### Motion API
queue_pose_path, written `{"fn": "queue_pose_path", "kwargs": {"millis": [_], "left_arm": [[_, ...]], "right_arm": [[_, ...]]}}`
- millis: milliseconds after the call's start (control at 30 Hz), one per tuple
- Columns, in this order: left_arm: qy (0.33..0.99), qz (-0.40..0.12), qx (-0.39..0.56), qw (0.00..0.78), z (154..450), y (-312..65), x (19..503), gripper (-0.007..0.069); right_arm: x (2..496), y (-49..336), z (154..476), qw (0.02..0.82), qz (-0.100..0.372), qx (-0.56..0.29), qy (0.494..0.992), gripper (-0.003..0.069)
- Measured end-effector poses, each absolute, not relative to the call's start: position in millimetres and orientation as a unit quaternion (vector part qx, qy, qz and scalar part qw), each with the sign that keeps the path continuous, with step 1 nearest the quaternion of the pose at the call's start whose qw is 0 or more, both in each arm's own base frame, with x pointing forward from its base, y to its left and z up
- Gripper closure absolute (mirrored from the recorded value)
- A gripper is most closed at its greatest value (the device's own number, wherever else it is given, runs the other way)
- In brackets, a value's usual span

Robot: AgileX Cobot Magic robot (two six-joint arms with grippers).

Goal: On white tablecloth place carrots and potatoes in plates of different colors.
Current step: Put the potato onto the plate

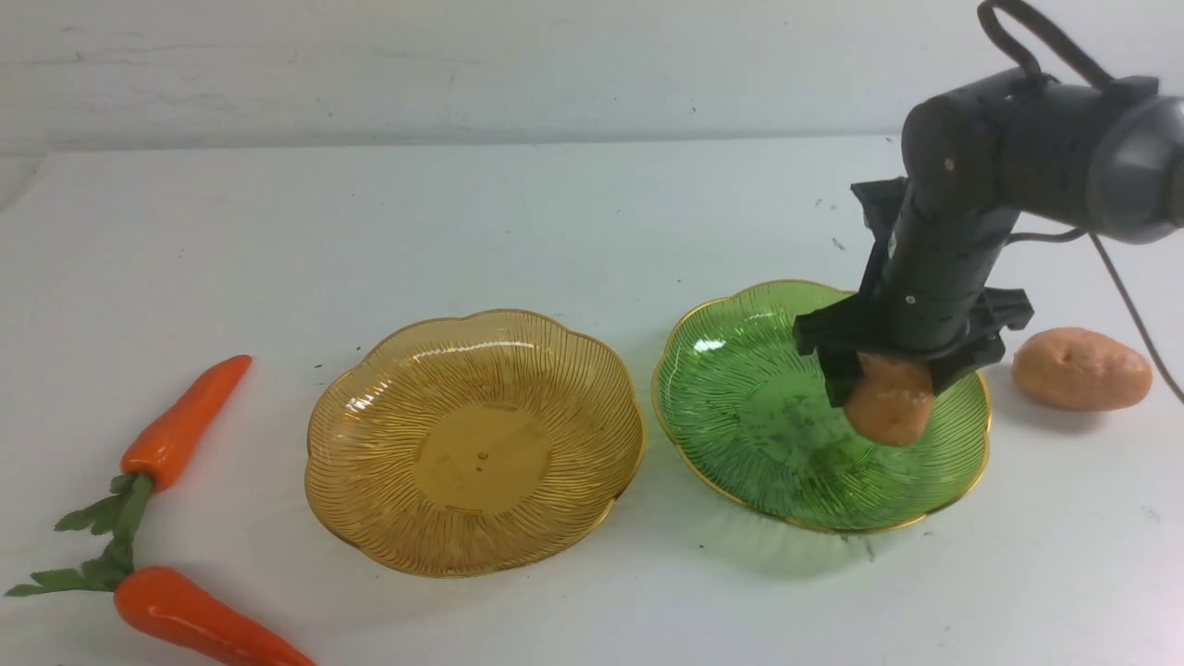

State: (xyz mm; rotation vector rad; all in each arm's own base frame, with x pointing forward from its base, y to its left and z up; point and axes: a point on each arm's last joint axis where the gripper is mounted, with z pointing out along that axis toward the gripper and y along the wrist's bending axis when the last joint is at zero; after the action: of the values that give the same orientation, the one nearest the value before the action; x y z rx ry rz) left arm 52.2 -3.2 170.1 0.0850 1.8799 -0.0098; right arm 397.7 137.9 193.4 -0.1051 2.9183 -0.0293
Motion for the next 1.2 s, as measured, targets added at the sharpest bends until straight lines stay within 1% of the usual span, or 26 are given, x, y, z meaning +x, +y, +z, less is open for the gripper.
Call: {"fn": "queue_pose_path", "kwargs": {"millis": [100,233,333,433,500,567,667,733,800,900,933,967,1000,1033,1100,1200], "left_arm": [[0.807,-0.004,0.036,0.589,170,-3,52,0.0638],[0.807,-0.004,0.036,0.589,170,-3,52,0.0638],[0.807,-0.004,0.036,0.589,170,-3,52,0.0638],[0.807,-0.004,0.036,0.589,170,-3,52,0.0638],[0.807,-0.004,0.036,0.589,170,-3,52,0.0638],[0.807,-0.004,0.036,0.589,170,-3,52,0.0638],[0.807,-0.004,0.036,0.589,170,-3,52,0.0638],[0.807,-0.004,0.036,0.589,170,-3,52,0.0638],[0.807,-0.004,0.036,0.589,170,-3,52,0.0638],[0.807,-0.004,0.036,0.589,170,-3,52,0.0638],[0.807,-0.004,0.036,0.589,170,-3,52,0.0638],[0.807,-0.004,0.036,0.589,170,-3,52,0.0638],[0.807,-0.004,0.036,0.589,170,-3,52,0.0638],[0.807,-0.004,0.036,0.589,170,-3,52,0.0638],[0.807,-0.004,0.036,0.589,170,-3,52,0.0638],[0.807,-0.004,0.036,0.589,170,-3,52,0.0638]], "right_arm": [[398,139,189,0.104,-0.007,-0.033,0.994,0.008],[398,139,182,0.091,-0.008,-0.031,0.995,0.001],[398,140,178,0.085,-0.009,-0.028,0.996,-0.0022],[398,140,177,0.083,-0.01,-0.026,0.996,-0.0031],[400,140,183,0.082,-0.014,-0.024,0.996,-0.0032],[403,140,195,0.081,-0.018,-0.022,0.996,-0.0032],[416,144,226,0.117,-0.013,-0.048,0.992,-0.0022],[421,144,243,0.147,-0.017,-0.07,0.987,0.0015],[424,141,256,0.166,-0.025,-0.073,0.983,0.0092],[429,120,262,0.172,-0.029,-0.053,0.983,0.031],[431,107,262,0.17,-0.032,-0.041,0.984,0.0421],[432,97,261,0.167,-0.035,-0.029,0.985,0.0501],[434,81,260,0.162,-0.037,-0.004,0.986,0.0568],[435,63,258,0.158,-0.04,0.023,0.986,0.0617],[437,27,254,0.149,-0.039,0.087,0.984,0.0657],[438,-6,253,0.144,-0.033,0.137,0.979,0.0647]]}}
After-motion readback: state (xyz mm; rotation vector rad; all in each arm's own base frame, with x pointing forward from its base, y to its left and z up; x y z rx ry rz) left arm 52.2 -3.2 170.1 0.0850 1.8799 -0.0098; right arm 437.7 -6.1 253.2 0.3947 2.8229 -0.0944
